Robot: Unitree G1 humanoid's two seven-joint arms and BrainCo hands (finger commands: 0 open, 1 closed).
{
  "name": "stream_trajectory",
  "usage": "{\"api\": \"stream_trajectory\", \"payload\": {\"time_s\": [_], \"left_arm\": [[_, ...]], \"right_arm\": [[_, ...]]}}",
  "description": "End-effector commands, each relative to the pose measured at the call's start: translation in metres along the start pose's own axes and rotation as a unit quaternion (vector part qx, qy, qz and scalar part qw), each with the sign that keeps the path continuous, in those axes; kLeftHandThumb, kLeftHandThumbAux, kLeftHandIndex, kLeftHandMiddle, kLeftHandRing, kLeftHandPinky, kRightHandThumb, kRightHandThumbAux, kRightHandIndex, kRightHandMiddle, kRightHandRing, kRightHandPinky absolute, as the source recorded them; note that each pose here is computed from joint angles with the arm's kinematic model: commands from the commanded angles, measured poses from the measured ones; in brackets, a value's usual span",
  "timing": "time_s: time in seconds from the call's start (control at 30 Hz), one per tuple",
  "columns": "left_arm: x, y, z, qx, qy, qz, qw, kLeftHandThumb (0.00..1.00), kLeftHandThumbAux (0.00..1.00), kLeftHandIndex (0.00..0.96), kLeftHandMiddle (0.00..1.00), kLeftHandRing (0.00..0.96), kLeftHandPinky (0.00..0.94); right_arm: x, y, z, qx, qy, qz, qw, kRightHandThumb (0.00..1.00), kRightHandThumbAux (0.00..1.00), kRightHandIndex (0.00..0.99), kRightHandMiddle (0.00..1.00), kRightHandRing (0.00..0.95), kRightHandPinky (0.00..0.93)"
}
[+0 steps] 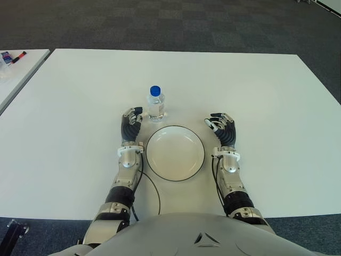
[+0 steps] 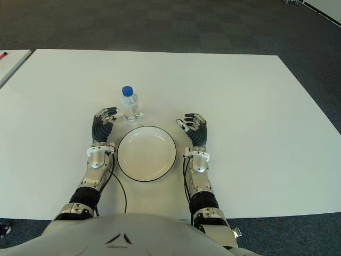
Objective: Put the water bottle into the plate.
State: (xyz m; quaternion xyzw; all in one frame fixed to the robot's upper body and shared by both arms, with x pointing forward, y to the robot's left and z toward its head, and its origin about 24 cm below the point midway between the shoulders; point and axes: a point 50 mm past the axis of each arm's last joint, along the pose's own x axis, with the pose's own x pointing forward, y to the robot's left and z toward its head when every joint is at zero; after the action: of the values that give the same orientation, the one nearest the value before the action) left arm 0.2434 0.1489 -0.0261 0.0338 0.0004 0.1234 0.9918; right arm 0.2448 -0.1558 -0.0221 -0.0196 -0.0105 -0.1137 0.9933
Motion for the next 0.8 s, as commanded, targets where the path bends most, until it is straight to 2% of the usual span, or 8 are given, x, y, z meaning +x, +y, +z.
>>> {"api": "stream_trajectory", "payload": {"time_s": [0.03,0.63,0.73,0.8], "left_arm": [[-0.003,-0.002,-0.003,0.004,0.009,-0.007,1.000,0.713,0.709,0.411,0.308,0.316,0.357],[-0.003,-0.001,-0.002,0.004,0.001,0.006,1.000,0.716,0.709,0.409,0.318,0.319,0.341],[-0.005,-0.001,0.003,0.009,-0.016,0.011,1.000,0.716,0.709,0.408,0.318,0.320,0.352],[-0.006,0.001,0.017,0.013,-0.052,0.017,0.998,0.715,0.708,0.408,0.319,0.325,0.366]], "right_arm": [[-0.011,-0.005,-0.015,-0.005,0.042,-0.006,0.999,0.696,0.723,0.421,0.417,0.417,0.421],[-0.011,-0.005,-0.015,-0.002,0.043,-0.008,0.999,0.696,0.723,0.419,0.418,0.419,0.421],[-0.011,-0.005,-0.015,-0.002,0.043,-0.008,0.999,0.696,0.723,0.419,0.417,0.418,0.418],[-0.011,-0.005,-0.015,-0.003,0.044,-0.008,0.999,0.695,0.723,0.420,0.414,0.415,0.414]]}}
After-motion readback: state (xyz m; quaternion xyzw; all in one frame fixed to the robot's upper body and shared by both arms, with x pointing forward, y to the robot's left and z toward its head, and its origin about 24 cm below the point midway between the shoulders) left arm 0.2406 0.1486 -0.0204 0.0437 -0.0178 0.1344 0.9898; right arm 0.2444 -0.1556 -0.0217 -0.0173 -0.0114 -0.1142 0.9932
